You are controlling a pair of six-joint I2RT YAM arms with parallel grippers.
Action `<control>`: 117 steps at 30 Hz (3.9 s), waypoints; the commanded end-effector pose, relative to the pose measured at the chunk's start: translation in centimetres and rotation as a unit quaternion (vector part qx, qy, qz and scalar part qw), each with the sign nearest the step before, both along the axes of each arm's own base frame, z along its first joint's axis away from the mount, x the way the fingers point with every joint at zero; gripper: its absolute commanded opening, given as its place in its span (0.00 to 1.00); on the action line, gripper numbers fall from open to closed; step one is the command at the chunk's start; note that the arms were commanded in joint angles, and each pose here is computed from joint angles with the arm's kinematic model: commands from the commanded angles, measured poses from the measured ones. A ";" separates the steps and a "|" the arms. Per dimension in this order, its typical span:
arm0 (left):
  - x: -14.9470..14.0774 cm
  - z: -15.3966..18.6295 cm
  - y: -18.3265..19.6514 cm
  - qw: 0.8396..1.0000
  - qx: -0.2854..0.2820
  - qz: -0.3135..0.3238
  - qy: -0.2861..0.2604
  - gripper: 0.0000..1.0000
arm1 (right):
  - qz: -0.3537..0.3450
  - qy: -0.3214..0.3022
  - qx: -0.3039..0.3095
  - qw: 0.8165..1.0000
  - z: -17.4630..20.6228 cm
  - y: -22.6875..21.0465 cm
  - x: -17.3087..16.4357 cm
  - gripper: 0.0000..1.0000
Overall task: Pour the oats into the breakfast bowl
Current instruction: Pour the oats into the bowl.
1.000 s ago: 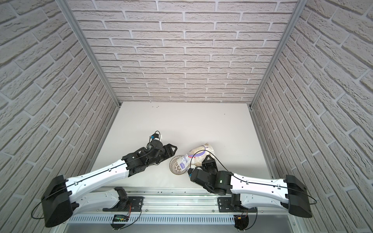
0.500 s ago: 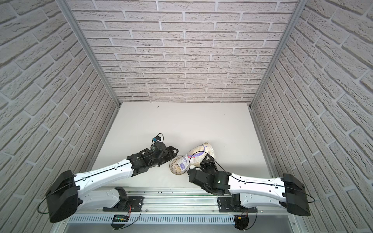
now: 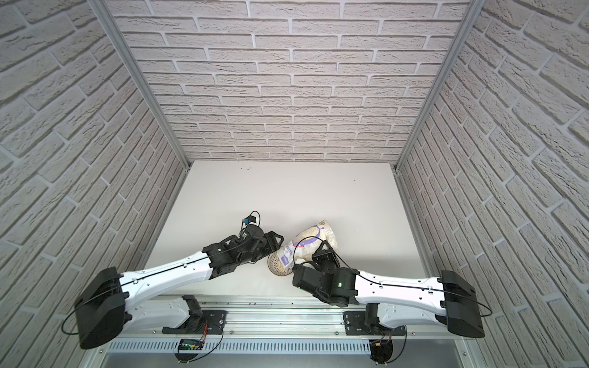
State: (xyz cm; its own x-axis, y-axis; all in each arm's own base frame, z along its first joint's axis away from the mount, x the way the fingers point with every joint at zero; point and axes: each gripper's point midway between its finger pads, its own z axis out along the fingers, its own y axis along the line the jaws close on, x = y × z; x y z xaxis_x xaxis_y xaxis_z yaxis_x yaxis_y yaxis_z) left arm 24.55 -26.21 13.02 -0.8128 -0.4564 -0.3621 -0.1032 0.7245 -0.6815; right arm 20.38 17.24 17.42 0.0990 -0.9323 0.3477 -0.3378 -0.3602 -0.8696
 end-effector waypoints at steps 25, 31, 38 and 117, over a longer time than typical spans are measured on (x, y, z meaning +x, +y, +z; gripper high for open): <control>-0.1 -0.1 -0.8 1.000 -0.012 -0.005 -0.005 0.67 | -0.040 -0.099 0.026 0.994 5.4 0.7 0.4 0.03; -0.1 -0.1 -0.7 1.000 -0.011 -0.004 -0.006 0.67 | -0.043 -0.102 -0.006 0.994 5.0 0.3 0.3 0.03; 0.0 -0.1 -1.0 1.000 -0.013 -0.008 -0.004 0.67 | -0.057 -0.113 0.029 0.992 6.4 -0.1 0.4 0.03; -0.1 0.3 -0.3 1.000 -0.005 0.003 -0.010 0.69 | -0.068 -0.133 0.001 0.989 6.8 -0.5 0.1 0.03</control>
State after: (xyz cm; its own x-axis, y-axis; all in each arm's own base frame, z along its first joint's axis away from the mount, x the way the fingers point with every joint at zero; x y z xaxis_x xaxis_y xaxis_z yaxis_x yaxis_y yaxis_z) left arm 24.35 -26.61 12.63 -0.8146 -0.4567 -0.3577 -0.1060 0.7234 -0.6823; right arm 19.90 17.43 19.54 0.0098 -0.8905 0.4548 -0.2907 -0.4377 -0.8508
